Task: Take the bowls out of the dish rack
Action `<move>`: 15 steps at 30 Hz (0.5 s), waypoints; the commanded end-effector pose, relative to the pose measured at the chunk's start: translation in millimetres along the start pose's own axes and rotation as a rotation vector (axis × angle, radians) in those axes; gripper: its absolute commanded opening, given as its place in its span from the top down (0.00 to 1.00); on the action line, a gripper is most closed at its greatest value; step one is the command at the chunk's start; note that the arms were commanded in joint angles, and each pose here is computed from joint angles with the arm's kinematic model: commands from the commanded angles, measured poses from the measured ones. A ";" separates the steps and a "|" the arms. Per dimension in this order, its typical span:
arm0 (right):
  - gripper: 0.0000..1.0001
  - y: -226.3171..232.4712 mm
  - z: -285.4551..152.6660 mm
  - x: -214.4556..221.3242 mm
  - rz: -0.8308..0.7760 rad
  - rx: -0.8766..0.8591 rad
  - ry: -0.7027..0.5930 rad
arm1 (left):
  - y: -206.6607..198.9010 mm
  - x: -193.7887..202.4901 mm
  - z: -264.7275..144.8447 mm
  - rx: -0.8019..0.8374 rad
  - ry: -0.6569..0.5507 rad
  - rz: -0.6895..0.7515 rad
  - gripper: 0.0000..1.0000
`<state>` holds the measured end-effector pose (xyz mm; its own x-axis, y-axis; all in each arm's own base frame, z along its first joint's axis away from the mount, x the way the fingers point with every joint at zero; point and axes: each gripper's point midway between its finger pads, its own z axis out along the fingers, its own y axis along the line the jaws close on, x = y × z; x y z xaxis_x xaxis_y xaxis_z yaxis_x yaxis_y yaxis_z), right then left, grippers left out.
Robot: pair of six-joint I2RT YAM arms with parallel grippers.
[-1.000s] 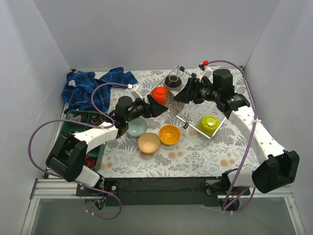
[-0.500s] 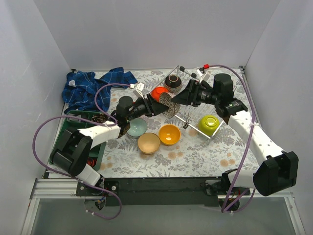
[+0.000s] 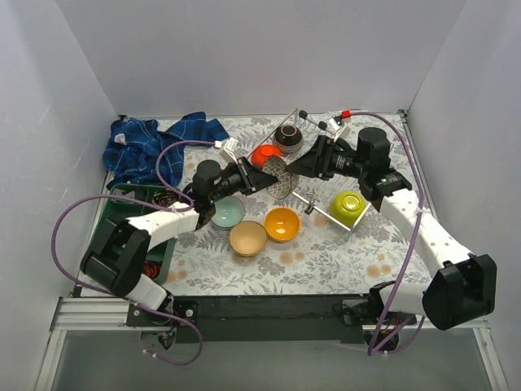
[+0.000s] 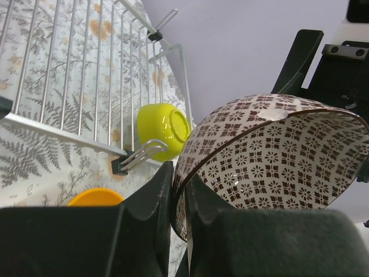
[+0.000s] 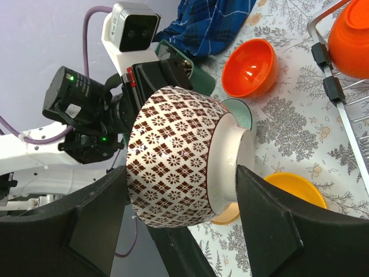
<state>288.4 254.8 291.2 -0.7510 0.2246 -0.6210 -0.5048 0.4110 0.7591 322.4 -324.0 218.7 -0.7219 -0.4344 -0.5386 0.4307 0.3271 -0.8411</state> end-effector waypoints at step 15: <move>0.09 -34.2 -25.7 -1.2 -0.237 0.209 -0.009 | 75.3 -35.2 -127.1 -0.846 0.023 0.266 1.00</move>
<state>287.9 231.9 270.5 -0.6746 0.1504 -0.7227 -0.5564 0.5397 0.6317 322.5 -219.8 170.8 -0.6769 -0.3127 -0.6664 0.1197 0.8465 -0.5188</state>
